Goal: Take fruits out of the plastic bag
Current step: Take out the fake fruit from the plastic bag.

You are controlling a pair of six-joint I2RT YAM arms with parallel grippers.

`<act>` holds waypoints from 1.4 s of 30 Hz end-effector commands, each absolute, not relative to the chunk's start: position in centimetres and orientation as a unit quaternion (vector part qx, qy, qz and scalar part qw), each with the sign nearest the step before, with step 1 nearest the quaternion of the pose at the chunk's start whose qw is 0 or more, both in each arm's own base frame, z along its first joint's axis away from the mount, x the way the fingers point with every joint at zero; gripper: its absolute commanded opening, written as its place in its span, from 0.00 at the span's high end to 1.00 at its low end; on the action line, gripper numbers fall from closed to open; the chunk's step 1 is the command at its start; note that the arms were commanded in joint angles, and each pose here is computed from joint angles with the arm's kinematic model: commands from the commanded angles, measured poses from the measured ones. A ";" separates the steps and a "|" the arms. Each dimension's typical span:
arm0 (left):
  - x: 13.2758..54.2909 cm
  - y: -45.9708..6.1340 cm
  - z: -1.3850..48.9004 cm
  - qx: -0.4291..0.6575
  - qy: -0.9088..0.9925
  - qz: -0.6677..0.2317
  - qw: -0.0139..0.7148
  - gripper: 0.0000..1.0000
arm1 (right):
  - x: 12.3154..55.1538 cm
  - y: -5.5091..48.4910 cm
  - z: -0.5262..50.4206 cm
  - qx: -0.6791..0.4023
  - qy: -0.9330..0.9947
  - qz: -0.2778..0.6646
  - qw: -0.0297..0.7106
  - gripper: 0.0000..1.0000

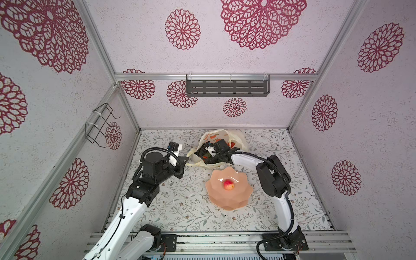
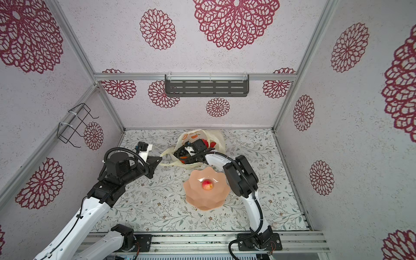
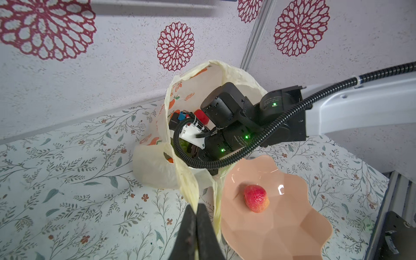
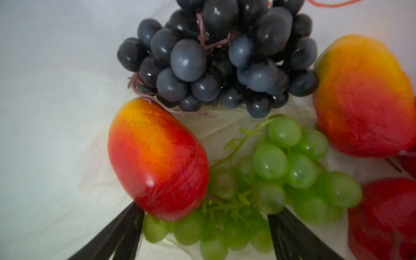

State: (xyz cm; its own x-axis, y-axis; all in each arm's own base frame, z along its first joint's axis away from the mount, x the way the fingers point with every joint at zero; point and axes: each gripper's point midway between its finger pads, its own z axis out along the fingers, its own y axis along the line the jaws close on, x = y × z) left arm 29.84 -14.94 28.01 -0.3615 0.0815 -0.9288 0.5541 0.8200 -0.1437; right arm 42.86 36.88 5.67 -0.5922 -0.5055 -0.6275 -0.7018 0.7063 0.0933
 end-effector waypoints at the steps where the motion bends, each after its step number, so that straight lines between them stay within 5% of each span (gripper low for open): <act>1: 30.4 -15.0 28.3 0.190 0.795 -0.243 0.522 0.95 | 43.2 39.1 7.9 -0.343 0.859 0.193 0.327 0.10; 23: 30.5 -15.4 28.2 0.182 0.795 -0.265 0.515 0.97 | 44.3 45.3 10.8 -0.350 0.804 0.274 0.394 0.01; 35: 30.4 -15.5 28.4 0.182 0.793 -0.272 0.515 0.97 | 46.4 46.3 8.0 -0.316 0.838 0.233 0.378 0.01; 42: 30.3 -15.3 28.6 0.180 0.791 -0.267 0.520 0.97 | 46.3 45.9 6.4 -0.314 0.853 0.214 0.357 0.15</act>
